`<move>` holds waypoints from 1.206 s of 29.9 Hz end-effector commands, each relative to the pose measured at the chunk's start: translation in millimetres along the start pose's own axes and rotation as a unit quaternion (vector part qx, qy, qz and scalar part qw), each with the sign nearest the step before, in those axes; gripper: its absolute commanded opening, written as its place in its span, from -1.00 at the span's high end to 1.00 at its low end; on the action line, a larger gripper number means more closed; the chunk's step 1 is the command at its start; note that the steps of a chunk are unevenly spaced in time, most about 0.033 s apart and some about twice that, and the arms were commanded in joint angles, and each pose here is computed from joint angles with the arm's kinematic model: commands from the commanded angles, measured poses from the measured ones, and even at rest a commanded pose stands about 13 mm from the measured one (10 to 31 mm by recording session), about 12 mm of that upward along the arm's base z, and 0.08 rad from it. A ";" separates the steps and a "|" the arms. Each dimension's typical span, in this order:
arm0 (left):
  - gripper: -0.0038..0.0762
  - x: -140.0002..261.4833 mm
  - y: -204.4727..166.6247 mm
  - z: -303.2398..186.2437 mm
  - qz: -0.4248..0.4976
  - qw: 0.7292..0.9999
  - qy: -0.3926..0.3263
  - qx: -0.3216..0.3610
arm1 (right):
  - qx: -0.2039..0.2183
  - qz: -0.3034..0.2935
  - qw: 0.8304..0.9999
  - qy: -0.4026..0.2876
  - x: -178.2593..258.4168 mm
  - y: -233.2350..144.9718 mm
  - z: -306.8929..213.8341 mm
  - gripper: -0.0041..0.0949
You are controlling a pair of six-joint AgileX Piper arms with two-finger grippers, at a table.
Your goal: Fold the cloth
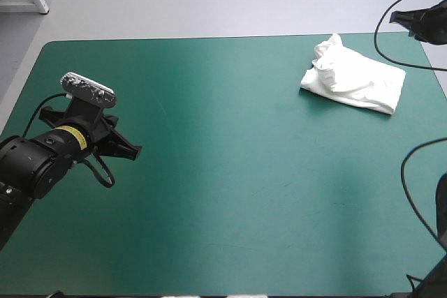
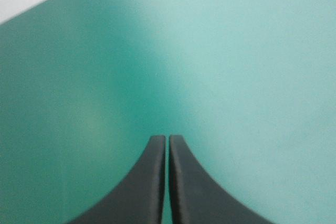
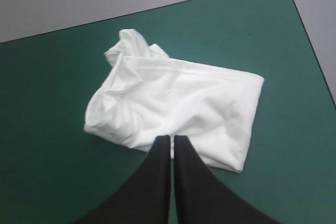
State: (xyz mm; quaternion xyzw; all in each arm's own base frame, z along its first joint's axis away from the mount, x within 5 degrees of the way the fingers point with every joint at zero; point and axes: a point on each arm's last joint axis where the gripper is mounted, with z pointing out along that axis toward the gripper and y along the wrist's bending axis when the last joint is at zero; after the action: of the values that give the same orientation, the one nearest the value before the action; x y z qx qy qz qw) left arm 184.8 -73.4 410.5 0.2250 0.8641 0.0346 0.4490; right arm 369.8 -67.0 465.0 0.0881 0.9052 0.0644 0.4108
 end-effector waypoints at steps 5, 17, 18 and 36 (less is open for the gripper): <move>0.86 -27.5 3.3 -14.4 0.000 0.989 -0.145 -0.002 | -0.025 -0.129 0.989 -0.069 51.6 50.3 -96.1 0.95; 0.86 8.6 -8.7 -6.8 0.003 0.984 -0.177 0.017 | -0.065 -0.159 0.966 -0.195 213.4 39.8 -102.6 0.95; 0.85 15.0 -10.9 -4.6 0.003 0.984 -0.178 0.021 | -0.062 -0.162 0.965 -0.195 223.6 37.2 -101.8 0.95; 0.86 157.1 -45.9 30.4 -0.052 0.989 -0.121 0.071 | -0.062 -0.165 0.957 -0.232 343.6 10.8 -85.0 0.95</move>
State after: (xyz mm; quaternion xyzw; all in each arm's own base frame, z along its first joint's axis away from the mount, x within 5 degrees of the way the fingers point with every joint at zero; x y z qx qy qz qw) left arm 115.2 -51.3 248.3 0.2215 0.8416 -0.0569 0.4892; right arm 86.5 15.1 253.4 -0.0793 0.8210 0.0468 0.5634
